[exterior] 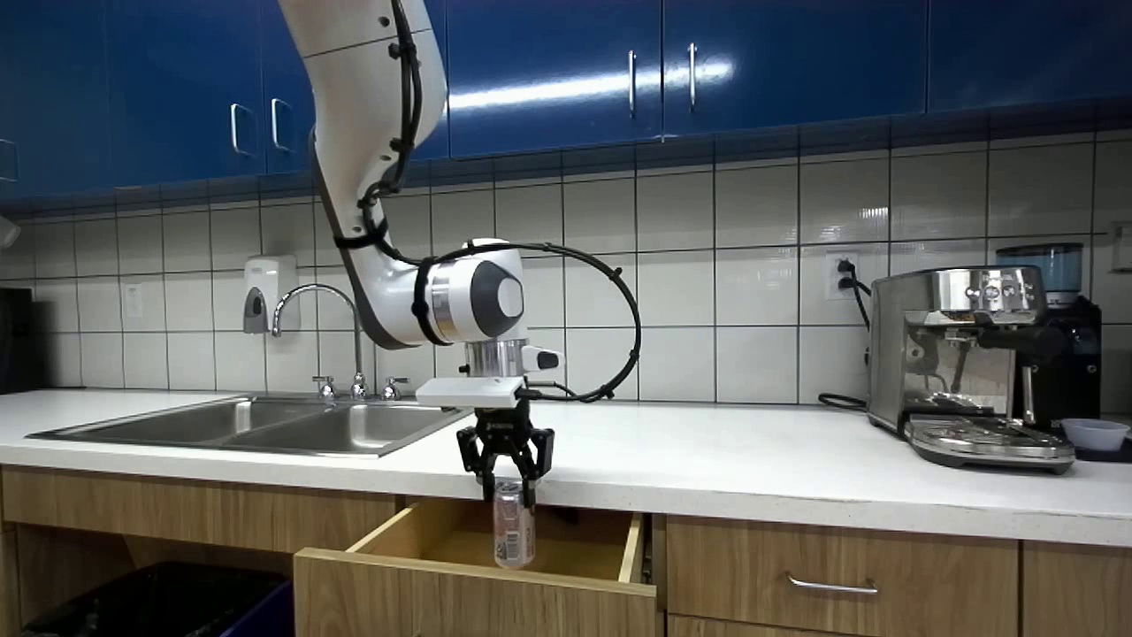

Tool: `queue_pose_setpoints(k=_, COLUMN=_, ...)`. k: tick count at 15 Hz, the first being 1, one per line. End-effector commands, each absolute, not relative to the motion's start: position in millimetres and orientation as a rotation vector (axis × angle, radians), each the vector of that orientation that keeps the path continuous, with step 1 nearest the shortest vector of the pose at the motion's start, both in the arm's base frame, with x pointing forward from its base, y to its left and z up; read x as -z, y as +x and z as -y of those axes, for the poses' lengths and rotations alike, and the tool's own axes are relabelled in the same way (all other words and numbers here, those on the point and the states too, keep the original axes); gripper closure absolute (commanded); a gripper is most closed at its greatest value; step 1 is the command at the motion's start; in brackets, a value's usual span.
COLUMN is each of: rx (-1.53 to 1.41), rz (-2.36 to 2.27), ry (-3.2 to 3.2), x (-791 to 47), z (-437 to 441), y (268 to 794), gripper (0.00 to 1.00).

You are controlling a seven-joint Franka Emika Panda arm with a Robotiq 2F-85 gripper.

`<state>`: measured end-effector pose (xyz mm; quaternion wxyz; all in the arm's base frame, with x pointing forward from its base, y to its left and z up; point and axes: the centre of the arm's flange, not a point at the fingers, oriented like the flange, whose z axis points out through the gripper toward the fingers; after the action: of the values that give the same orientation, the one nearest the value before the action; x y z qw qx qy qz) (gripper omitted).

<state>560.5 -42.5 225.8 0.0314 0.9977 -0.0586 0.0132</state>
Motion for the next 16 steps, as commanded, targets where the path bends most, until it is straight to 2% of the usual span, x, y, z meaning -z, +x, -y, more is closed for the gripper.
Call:
queue_pose_setpoints(k=1, rx=-0.080, rz=0.168, ry=3.069, x=-221, z=41, y=567, gripper=0.63)
queue_pose_setpoints(k=16, rx=-0.071, rz=0.154, ry=3.060, x=-185, z=37, y=563, gripper=0.63)
